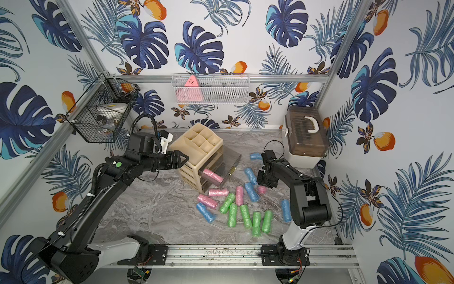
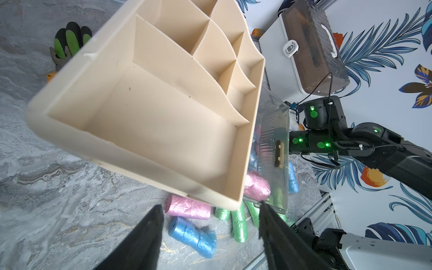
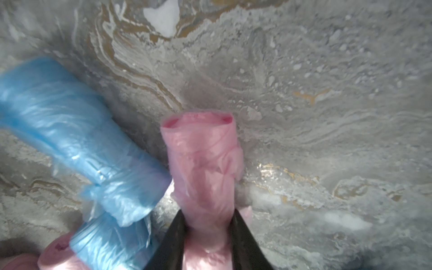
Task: Sort the rolls of trash bags by color and place them into the drawer
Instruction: Pick up the roll of trash bags from the center of the board, then place the roll of trash bags in the drawer.
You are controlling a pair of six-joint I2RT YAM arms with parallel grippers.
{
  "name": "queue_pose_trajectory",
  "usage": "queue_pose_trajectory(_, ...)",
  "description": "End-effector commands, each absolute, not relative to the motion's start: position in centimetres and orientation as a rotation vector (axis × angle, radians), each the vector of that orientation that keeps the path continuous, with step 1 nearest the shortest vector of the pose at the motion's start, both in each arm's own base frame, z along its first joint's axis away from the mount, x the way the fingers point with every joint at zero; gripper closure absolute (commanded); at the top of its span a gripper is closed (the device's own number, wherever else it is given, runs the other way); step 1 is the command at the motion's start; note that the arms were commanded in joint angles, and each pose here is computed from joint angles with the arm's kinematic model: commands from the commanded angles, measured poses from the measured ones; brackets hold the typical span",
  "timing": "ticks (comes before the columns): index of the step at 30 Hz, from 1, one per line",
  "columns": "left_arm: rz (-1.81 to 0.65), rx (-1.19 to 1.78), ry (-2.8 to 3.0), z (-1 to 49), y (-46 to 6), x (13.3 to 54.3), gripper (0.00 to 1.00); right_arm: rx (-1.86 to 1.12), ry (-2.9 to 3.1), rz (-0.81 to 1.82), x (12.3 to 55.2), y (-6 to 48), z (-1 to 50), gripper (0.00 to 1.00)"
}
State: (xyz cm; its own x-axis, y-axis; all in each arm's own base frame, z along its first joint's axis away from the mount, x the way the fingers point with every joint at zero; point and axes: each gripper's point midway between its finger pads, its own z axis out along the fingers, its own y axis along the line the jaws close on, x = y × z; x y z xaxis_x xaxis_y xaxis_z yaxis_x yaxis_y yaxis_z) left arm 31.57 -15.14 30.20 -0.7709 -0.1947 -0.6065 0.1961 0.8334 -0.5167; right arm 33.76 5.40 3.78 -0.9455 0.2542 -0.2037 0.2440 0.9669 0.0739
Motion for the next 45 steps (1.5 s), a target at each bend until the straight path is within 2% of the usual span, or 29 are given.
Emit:
queue_pose_trajectory(1, -0.814, 0.029, 2.307, 30.4, -16.1, 32.1, 0.31, 0.335, 2.870, 0.062, 34.6, 5.3, 4.9, 0.79)
queue_pose_trajectory(4, -0.854, 0.036, 2.313, 30.0, -16.7, 32.4, 0.31, 0.320, 2.786, 0.069, 35.3, 5.2, 7.9, 0.87)
queue_pose_trajectory(8, -0.866, 0.050, 2.323, 29.7, -17.0, 32.7, 0.32, 0.226, 2.547, 0.196, 36.6, 6.4, 15.3, 0.93)
queue_pose_trajectory(13, -0.855, 0.051, 2.317, 29.7, -16.9, 32.7, 0.32, -0.065, 2.217, 0.329, 36.5, 10.3, 24.9, 0.91)
queue_pose_trajectory(18, -0.847, 0.043, 2.314, 29.6, -16.7, 32.5, 0.32, -0.365, 2.039, 0.451, 34.4, 16.1, 30.5, 0.92)
queue_pose_trajectory(21, -0.812, 0.053, 2.313, 29.4, -16.3, 32.4, 0.32, -0.561, 2.002, 0.562, 32.5, 20.4, 32.1, 0.92)
queue_pose_trajectory(29, -0.796, 0.124, 2.274, 29.9, -16.4, 32.4, 0.32, -0.970, 1.996, 0.685, 29.3, 28.9, 31.1, 0.92)
queue_pose_trajectory(45, -0.838, 0.127, 2.187, 30.4, -16.5, 31.8, 0.33, -1.093, 2.182, 0.493, 29.1, 27.8, 23.3, 0.83)
